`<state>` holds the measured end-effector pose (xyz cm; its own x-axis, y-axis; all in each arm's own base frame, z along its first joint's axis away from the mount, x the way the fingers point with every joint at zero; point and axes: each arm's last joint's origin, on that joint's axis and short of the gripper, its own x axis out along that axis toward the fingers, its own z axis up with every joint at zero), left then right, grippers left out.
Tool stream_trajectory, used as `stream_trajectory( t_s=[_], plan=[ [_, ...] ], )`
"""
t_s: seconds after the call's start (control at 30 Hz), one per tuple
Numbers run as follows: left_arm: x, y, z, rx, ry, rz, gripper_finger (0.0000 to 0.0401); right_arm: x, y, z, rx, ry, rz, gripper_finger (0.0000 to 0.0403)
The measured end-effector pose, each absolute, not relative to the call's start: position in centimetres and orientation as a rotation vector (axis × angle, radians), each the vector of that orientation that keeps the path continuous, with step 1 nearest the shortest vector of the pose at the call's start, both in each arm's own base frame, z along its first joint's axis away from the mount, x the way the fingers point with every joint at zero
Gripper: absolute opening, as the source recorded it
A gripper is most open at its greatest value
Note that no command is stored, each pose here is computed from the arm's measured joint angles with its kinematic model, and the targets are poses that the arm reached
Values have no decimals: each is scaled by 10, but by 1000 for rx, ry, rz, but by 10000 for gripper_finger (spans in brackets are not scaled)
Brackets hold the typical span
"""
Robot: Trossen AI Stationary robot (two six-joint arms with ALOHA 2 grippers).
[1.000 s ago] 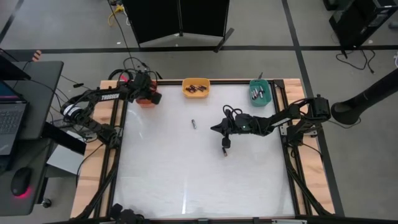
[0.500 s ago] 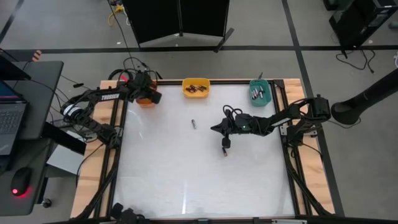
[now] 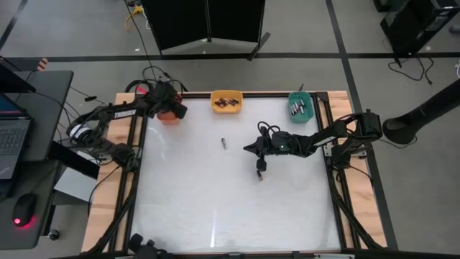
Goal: Sort batteries
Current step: Put the gold battery into the yellow bin
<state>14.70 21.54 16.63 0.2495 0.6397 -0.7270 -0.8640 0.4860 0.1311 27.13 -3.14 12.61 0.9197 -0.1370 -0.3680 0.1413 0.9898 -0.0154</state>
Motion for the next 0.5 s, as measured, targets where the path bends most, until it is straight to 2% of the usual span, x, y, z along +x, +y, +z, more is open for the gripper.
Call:
stream_trajectory(
  t_s=[0.27,0.4,0.5],
  plan=[
    [155,190,206,-206,675,973,47,271,-32,126,13,373,-156,9],
    [166,173,218,-116,640,782,13,272,-32,127,11,368,-165,9],
    [178,160,219,-75,629,591,6,272,-32,128,11,356,-165,9]
  ],
)
